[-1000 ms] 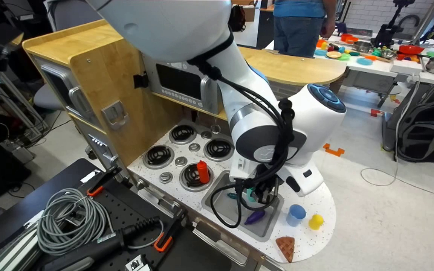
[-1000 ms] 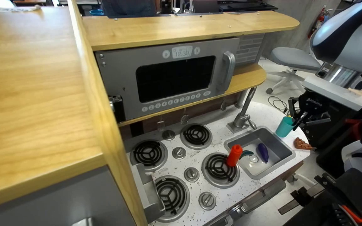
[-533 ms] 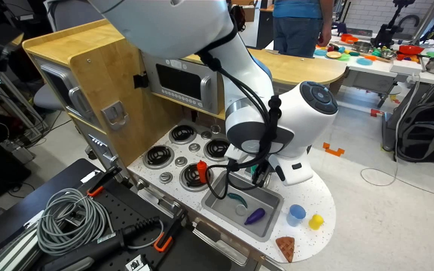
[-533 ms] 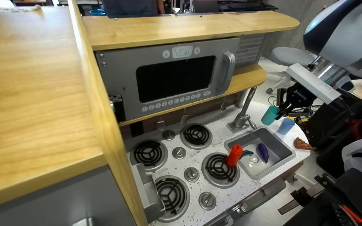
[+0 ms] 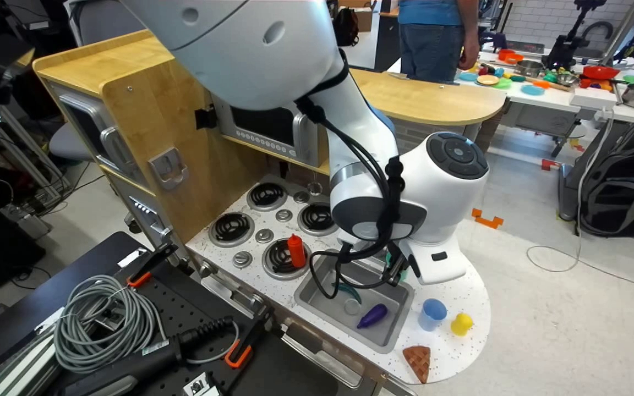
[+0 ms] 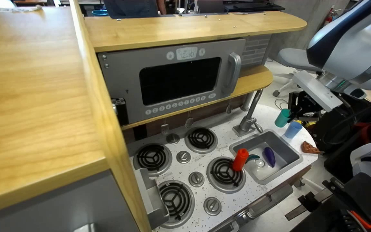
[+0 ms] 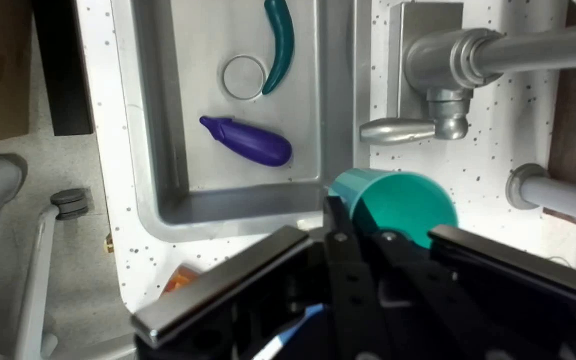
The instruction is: Get the green cup in the sink and put it next to the blue cup on the edge of the sink
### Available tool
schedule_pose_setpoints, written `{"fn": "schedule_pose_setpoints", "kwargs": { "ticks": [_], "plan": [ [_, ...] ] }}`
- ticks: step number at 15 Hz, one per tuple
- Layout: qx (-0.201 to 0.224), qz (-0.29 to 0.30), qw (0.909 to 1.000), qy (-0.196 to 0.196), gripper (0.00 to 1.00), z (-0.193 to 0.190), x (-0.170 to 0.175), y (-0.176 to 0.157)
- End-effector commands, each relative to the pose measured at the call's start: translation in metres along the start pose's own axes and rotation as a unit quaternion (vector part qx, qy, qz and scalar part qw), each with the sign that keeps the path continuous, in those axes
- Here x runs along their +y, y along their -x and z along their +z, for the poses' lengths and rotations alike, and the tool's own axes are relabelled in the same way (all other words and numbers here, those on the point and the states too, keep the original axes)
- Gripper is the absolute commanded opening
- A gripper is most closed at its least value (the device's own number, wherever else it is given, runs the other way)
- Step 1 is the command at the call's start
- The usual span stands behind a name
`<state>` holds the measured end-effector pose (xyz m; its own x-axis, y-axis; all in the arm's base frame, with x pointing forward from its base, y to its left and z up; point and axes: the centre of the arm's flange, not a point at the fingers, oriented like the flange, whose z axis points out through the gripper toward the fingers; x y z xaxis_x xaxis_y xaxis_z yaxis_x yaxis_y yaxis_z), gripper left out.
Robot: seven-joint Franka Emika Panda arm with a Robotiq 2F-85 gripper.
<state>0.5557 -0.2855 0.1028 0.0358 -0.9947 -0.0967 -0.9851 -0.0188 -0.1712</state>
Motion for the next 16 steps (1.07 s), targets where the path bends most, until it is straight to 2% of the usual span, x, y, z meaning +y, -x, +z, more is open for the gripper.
{"fn": "schedule_pose_setpoints", "kwargs": {
  "ticks": [1,7,12,16],
  "plan": [
    [0.028,0.025,0.9993,-0.01,0.01,0.006,-0.006,-0.012],
    [0.014,0.048,0.9986,-0.016,0.01,0.025,-0.005,-0.019],
    [0.0,0.063,0.998,-0.007,0.01,0.043,0.01,-0.024],
    [-0.01,0.065,0.9977,-0.021,0.01,0.028,0.013,-0.021]
  ]
}}
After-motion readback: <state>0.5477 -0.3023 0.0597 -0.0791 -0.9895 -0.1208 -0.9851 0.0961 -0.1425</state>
